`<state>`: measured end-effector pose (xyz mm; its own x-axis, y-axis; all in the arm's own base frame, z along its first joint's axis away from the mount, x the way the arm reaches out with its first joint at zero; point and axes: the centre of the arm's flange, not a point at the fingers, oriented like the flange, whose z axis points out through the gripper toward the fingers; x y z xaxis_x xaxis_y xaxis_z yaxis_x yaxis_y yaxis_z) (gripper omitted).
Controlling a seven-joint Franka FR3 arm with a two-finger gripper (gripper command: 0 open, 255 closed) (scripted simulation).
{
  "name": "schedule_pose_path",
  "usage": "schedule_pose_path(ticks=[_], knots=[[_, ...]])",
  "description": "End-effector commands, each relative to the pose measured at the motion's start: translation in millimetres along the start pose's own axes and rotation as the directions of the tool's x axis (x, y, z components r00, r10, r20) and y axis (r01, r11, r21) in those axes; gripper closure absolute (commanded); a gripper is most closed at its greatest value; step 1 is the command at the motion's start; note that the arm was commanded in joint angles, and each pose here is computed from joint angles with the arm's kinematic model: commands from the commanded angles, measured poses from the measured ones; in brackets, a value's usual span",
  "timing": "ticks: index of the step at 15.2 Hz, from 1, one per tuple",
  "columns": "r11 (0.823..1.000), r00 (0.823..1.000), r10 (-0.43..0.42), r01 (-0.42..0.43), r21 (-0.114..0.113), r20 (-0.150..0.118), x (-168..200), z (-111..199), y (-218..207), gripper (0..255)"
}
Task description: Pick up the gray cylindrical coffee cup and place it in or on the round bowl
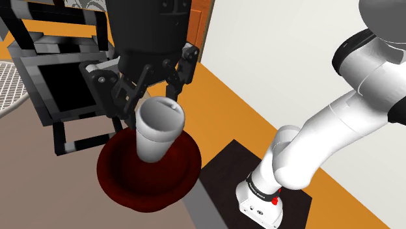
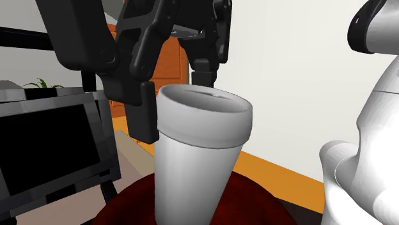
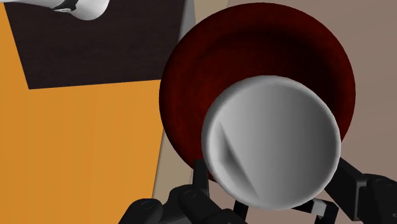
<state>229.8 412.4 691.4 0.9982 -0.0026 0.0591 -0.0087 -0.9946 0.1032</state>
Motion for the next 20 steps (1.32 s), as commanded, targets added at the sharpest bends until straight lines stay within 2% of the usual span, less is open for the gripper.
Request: schedule_pose_path(ticks=[1, 2, 3, 8, 12, 20], knots=[[1.000, 1.000, 0.000, 0.000, 0.000, 0.000, 0, 0, 0, 255], [1.000, 1.000, 0.000, 0.000, 0.000, 0.000, 0, 0, 0, 255], [1.000, 1.000, 0.000, 0.000, 0.000, 0.000, 0, 0, 0, 0], [1.000, 1.000, 0.000, 0.000, 0.000, 0.000, 0, 0, 0, 0], [1.000, 1.000, 0.000, 0.000, 0.000, 0.000, 0, -50, 0, 0], [1.000, 1.000, 0.000, 0.000, 0.000, 0.000, 0, -50, 0, 0]])
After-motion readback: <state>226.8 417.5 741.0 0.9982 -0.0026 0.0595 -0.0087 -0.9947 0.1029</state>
